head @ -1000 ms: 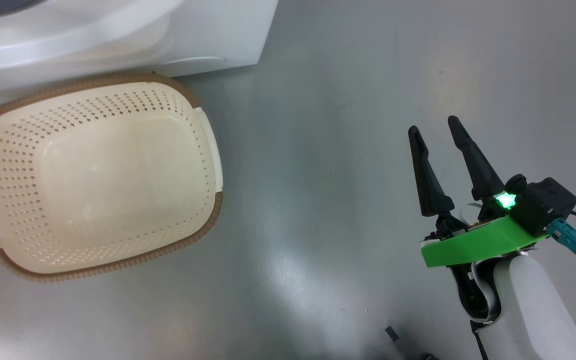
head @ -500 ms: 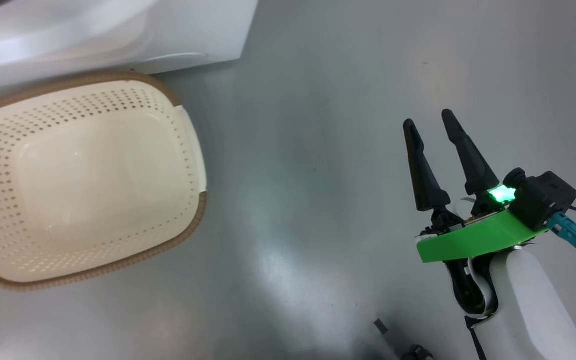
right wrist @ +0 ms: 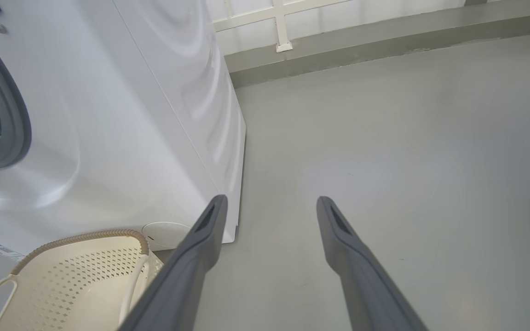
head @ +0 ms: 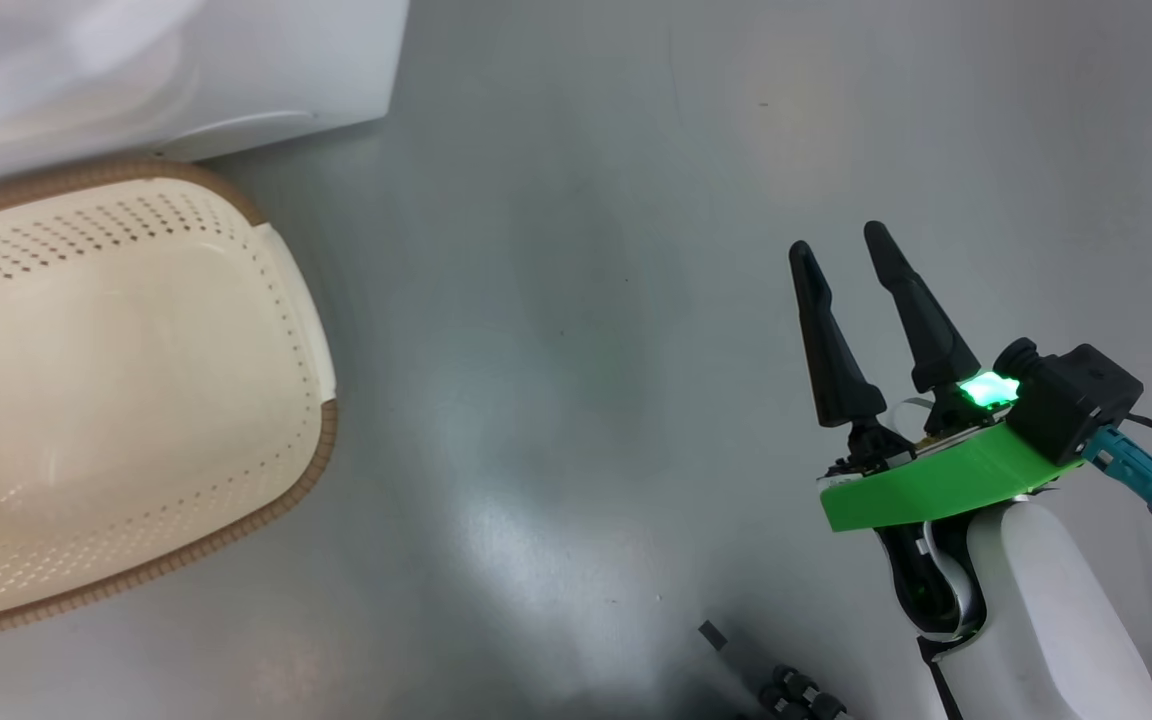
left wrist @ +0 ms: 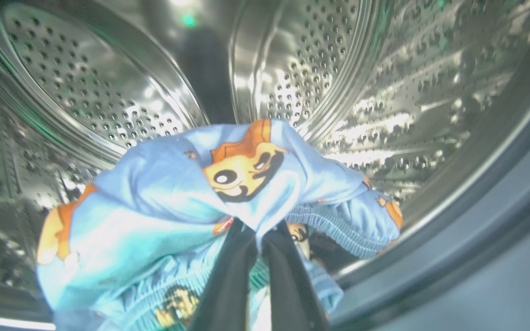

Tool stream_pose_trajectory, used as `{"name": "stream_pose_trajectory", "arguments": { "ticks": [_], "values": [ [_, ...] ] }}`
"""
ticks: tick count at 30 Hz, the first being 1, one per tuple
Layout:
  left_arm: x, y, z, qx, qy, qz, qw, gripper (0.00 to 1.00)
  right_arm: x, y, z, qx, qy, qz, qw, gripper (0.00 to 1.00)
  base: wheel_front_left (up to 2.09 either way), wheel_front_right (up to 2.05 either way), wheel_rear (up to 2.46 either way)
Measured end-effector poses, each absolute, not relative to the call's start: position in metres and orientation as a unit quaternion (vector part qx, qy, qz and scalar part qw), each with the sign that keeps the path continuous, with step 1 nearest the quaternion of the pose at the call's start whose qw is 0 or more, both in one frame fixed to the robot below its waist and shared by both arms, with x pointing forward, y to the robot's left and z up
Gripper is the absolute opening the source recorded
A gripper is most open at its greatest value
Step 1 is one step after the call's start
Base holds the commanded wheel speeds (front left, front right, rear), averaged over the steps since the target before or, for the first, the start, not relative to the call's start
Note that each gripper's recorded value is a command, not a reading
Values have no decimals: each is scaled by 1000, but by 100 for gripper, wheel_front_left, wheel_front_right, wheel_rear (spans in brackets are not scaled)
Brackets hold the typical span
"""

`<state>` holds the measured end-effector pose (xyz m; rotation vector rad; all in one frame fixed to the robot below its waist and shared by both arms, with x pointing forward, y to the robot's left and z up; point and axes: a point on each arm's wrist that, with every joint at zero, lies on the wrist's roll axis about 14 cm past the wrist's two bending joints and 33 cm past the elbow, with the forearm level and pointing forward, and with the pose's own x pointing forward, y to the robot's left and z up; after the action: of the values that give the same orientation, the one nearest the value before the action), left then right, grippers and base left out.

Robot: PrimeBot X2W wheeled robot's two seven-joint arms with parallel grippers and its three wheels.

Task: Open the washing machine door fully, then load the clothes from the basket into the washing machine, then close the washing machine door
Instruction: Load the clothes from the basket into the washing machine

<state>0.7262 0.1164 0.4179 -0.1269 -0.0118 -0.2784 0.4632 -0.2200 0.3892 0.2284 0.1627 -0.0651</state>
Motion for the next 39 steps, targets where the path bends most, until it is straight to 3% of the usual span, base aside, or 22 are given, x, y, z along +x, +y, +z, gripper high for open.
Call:
{"name": "stream_pose_trajectory", "arguments": {
  "ticks": [5, 6, 7, 8, 9, 10, 24, 39],
  "values": [
    [722, 116, 391, -72, 38, -135, 987, 0, 463, -221, 390, 113, 81, -34, 990, 100, 0, 0, 0],
    [722, 117, 388, -71, 43, -134, 987, 10, 463, -221, 389, 113, 81, -34, 990, 100, 0, 0, 0],
    [722, 120, 387, -70, 46, -132, 988, 34, 463, -221, 389, 114, 81, -34, 990, 100, 0, 0, 0],
    [723, 123, 387, -70, 48, -128, 988, 49, 463, -220, 389, 115, 81, -33, 990, 100, 0, 0, 0],
    [724, 125, 388, -71, 49, -126, 988, 80, 463, -220, 389, 116, 80, -33, 989, 100, 0, 0, 0],
    [724, 126, 389, -72, 50, -125, 988, 100, 464, -219, 390, 118, 79, -33, 989, 100, 0, 0, 0],
    [709, 137, 417, -113, 36, -107, 987, 100, 468, -211, 408, 132, 56, -22, 989, 100, 0, 0, 0],
    [633, 149, 431, -113, 24, -94, 989, 100, 465, -196, 431, 103, 35, 5, 994, 100, 0, 0, 0]
  ]
}}
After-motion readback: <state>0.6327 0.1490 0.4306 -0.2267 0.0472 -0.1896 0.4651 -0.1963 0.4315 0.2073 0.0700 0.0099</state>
